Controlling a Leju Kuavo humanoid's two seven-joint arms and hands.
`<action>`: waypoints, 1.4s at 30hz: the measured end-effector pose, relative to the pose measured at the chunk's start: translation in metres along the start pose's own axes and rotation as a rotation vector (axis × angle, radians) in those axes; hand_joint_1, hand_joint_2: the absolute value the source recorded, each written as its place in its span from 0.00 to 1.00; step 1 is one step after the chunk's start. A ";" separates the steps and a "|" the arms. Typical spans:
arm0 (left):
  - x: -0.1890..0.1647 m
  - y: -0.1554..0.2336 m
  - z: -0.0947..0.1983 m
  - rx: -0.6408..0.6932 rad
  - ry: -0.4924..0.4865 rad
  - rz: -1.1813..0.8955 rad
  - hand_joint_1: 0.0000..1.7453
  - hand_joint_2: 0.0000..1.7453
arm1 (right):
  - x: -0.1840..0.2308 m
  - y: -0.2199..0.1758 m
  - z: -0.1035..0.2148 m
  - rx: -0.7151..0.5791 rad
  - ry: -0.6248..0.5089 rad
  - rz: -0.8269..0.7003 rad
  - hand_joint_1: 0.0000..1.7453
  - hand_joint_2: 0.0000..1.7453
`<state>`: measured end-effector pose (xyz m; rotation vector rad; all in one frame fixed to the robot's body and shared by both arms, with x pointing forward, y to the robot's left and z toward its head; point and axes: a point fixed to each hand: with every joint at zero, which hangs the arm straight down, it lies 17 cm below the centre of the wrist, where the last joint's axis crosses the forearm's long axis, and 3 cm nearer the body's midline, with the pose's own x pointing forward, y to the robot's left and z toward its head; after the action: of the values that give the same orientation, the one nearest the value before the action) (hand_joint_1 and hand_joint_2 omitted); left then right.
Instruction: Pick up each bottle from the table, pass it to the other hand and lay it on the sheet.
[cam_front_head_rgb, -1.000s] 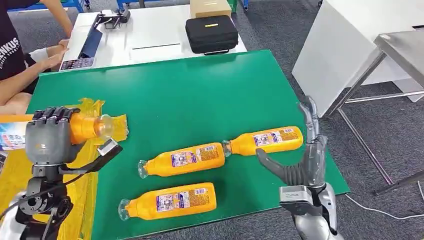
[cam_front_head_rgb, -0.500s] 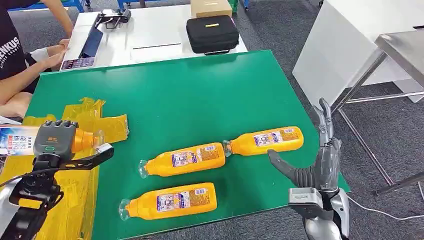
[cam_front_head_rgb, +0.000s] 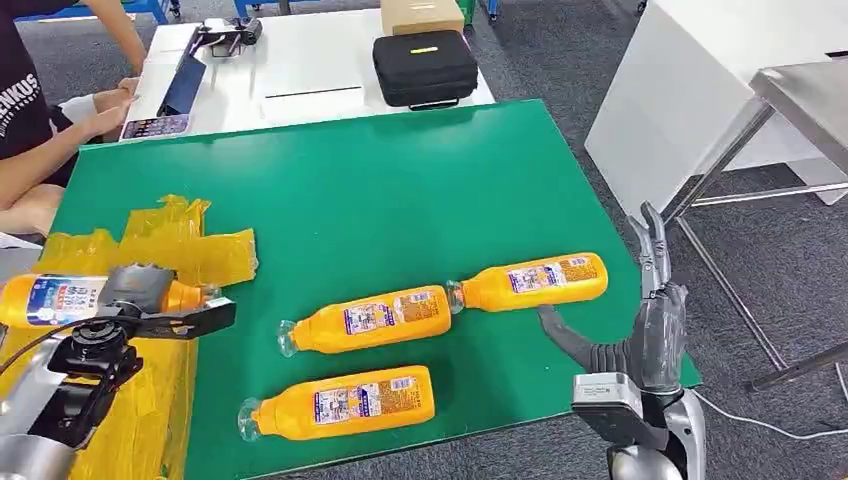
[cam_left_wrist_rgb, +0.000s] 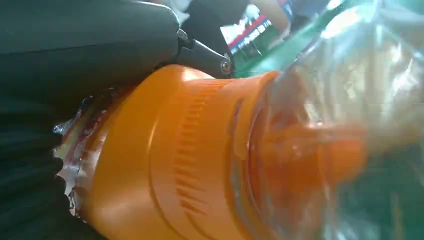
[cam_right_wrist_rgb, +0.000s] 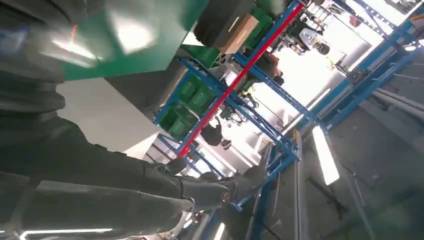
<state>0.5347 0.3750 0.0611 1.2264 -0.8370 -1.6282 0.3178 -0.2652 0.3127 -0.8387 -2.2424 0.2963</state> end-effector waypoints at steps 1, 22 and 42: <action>0.005 -0.002 0.000 -0.007 -0.014 0.016 0.91 1.00 | -0.001 0.000 0.000 0.002 0.003 0.002 0.00 1.00; 0.061 0.000 -0.007 -0.036 -0.111 0.308 0.00 1.00 | -0.012 0.007 0.001 0.026 0.081 -0.021 0.00 1.00; 0.119 0.174 0.097 0.412 -0.572 1.082 0.00 1.00 | -0.019 0.012 0.010 0.076 0.102 0.011 0.00 1.00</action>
<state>0.4746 0.2008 0.2026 0.3296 -1.8513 -0.8817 0.3269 -0.2676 0.2902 -0.8082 -2.1195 0.3346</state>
